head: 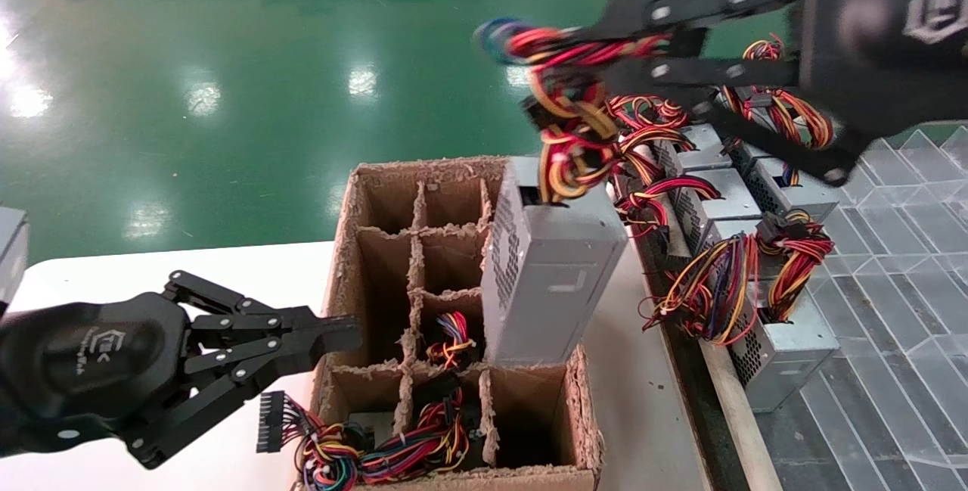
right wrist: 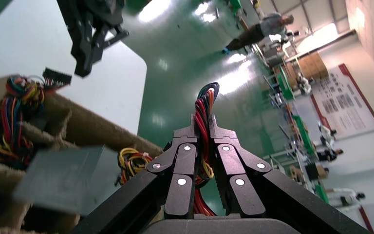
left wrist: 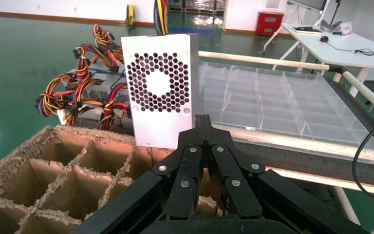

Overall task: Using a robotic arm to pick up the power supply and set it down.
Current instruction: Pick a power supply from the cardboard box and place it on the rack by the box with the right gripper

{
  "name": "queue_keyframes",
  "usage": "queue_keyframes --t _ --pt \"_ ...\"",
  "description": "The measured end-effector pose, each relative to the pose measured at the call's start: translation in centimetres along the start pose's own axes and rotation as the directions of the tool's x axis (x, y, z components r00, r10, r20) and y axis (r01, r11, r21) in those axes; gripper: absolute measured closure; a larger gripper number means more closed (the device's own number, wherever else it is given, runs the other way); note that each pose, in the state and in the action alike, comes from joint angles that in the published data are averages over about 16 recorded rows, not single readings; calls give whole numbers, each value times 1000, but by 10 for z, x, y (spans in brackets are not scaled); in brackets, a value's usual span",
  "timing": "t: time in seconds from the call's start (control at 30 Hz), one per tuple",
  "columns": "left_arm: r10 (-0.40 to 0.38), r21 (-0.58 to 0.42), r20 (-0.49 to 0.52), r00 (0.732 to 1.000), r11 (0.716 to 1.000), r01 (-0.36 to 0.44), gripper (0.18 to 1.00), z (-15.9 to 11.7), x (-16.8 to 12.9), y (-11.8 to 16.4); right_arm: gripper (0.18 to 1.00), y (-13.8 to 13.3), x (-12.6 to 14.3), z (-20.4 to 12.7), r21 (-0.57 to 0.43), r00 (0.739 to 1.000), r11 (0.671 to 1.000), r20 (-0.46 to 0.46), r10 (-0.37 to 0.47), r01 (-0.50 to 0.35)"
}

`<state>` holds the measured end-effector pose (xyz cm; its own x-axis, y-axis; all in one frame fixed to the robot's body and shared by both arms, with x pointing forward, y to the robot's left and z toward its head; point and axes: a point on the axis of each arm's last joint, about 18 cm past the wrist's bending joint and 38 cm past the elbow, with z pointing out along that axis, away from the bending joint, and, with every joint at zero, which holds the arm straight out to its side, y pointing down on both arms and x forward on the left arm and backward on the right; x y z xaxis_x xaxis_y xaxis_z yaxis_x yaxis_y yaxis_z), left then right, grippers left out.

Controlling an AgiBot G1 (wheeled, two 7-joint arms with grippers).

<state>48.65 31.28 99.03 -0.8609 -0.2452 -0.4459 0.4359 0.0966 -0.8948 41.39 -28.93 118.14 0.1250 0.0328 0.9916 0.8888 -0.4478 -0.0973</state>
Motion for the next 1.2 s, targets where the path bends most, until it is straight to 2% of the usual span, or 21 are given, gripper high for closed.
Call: queue_keyframes --t 0.47,0.83,1.2 --pt "0 0 0 1000 1000 0 993 0 0 0 972 3 -21 -66 -134 999 990 -22 36 -39" --pt "0 0 0 1000 1000 0 993 0 0 0 974 0 -61 -123 -229 994 967 -25 107 -109" --pt "0 0 0 1000 1000 0 993 0 0 0 974 3 -105 -156 -310 982 934 8 191 -179"
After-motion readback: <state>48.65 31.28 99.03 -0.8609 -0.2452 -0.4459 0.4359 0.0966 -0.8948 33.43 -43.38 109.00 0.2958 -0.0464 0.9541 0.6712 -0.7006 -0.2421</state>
